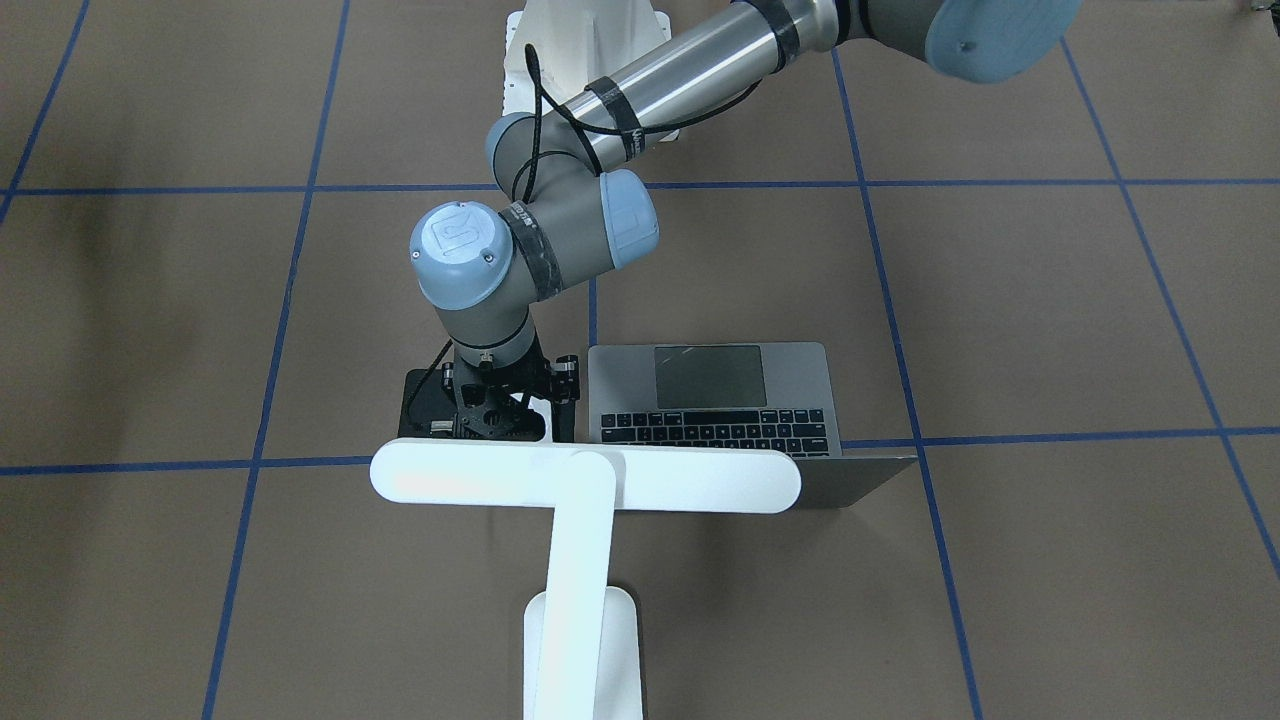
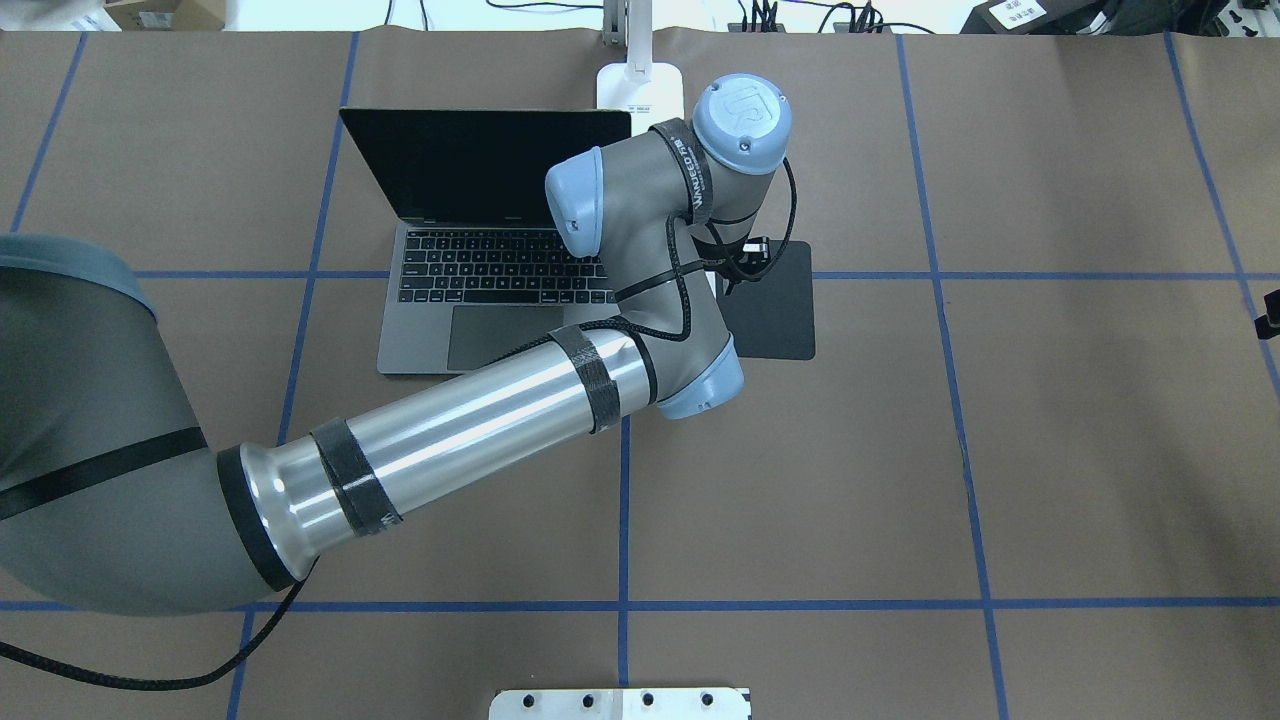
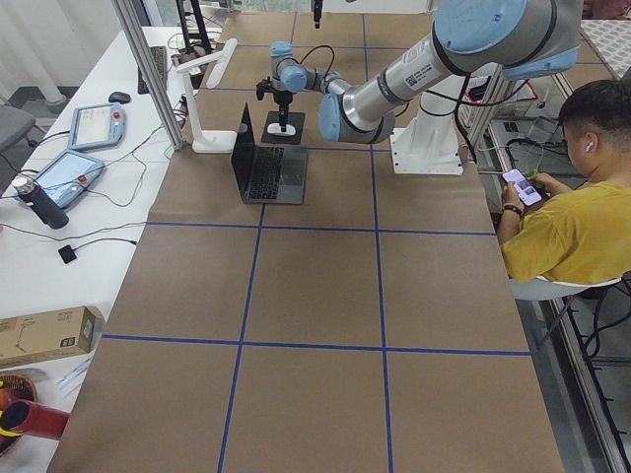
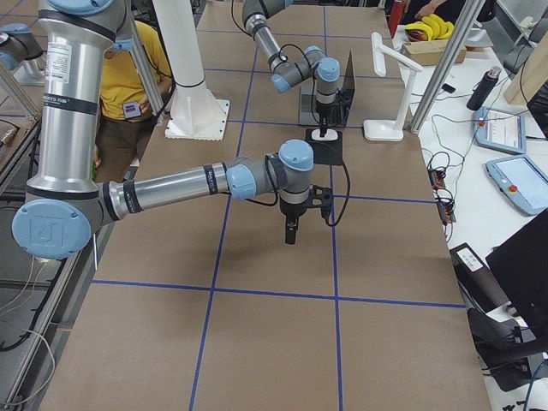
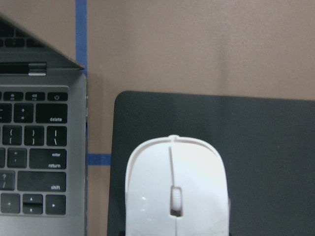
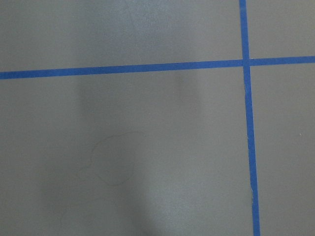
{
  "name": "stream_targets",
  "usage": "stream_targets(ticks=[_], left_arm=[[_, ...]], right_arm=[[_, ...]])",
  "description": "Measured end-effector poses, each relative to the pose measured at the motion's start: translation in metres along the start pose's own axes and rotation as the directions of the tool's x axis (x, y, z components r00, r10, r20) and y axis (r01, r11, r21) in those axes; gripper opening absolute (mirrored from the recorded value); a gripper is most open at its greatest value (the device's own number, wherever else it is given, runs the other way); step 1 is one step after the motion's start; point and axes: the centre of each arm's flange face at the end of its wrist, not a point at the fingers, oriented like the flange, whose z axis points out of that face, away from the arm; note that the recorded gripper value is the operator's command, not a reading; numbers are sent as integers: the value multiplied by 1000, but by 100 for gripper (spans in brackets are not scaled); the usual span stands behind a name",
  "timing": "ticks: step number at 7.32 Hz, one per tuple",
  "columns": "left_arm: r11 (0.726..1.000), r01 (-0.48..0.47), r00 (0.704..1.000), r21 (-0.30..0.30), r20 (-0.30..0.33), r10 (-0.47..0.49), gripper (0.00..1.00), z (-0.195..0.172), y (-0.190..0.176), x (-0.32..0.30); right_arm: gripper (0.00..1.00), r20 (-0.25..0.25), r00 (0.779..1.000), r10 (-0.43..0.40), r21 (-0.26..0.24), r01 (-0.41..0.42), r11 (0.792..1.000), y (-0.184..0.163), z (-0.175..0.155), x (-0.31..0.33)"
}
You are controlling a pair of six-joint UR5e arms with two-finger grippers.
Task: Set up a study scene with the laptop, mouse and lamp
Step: 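Lower the mouse onto the dark grey mouse pad and open the left gripper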
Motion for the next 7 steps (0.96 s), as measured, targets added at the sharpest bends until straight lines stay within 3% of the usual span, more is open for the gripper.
stream_targets(ticks=[4,7], left_arm=[[999,-21,998,25,-52,22,100,-30,9,0],[997,-65,994,32,-91,68,100,-68,38,-97]], right_arm=[[100,7,1000,-1,-1,1,1000,0,-1,-1],[100,15,1000,6,2,-6,1000,2,-3,5]])
